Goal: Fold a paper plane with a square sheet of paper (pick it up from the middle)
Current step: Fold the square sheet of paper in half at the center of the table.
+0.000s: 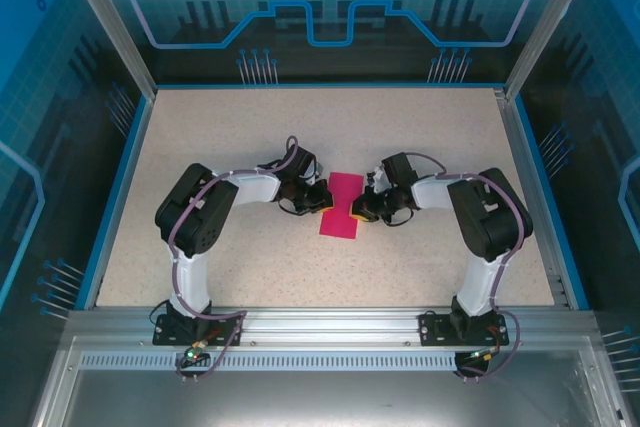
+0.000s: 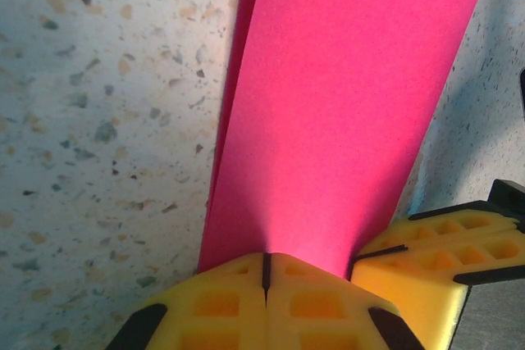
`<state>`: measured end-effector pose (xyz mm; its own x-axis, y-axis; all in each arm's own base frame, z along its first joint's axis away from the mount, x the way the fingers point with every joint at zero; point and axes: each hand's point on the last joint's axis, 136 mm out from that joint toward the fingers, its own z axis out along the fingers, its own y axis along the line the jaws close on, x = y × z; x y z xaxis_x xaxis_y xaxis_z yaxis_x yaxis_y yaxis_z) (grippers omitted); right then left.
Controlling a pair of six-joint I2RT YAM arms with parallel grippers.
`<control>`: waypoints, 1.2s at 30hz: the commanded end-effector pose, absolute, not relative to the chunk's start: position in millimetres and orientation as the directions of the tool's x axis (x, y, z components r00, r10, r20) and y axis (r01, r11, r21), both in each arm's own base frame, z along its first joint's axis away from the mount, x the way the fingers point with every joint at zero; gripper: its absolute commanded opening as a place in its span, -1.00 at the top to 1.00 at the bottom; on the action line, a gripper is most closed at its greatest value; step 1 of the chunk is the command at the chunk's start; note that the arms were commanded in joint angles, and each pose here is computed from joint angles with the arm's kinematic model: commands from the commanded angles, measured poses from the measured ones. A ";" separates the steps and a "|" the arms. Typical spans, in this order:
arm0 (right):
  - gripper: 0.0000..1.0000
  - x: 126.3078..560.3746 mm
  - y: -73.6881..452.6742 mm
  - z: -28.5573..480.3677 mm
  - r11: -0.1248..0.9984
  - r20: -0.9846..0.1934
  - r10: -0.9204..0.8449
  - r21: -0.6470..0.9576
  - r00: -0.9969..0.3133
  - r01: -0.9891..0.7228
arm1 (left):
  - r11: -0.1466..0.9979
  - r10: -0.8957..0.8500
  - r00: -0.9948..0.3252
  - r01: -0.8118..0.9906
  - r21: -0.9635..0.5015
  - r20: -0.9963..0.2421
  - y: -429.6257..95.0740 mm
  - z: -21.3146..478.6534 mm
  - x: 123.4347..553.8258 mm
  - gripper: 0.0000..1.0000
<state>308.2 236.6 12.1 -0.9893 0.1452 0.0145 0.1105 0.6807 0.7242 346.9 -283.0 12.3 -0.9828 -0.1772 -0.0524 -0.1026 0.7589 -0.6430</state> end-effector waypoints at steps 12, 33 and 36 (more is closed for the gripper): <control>1.00 259.8 246.2 11.4 0.664 0.054 0.084 0.742 -0.995 0.096 | 0.858 -0.194 -0.978 -0.207 -0.470 0.077 -250.1 -39.2 305.8 1.00; 1.00 239.1 244.1 0.0 0.656 0.089 0.079 0.745 -0.993 0.118 | 0.861 -0.187 -0.979 -0.202 -0.467 0.078 -250.5 -38.5 305.4 1.00; 1.00 237.3 240.2 -2.0 0.675 0.088 0.083 0.728 -0.993 0.121 | 0.862 -0.188 -0.979 -0.203 -0.465 0.080 -249.7 -39.2 305.5 1.00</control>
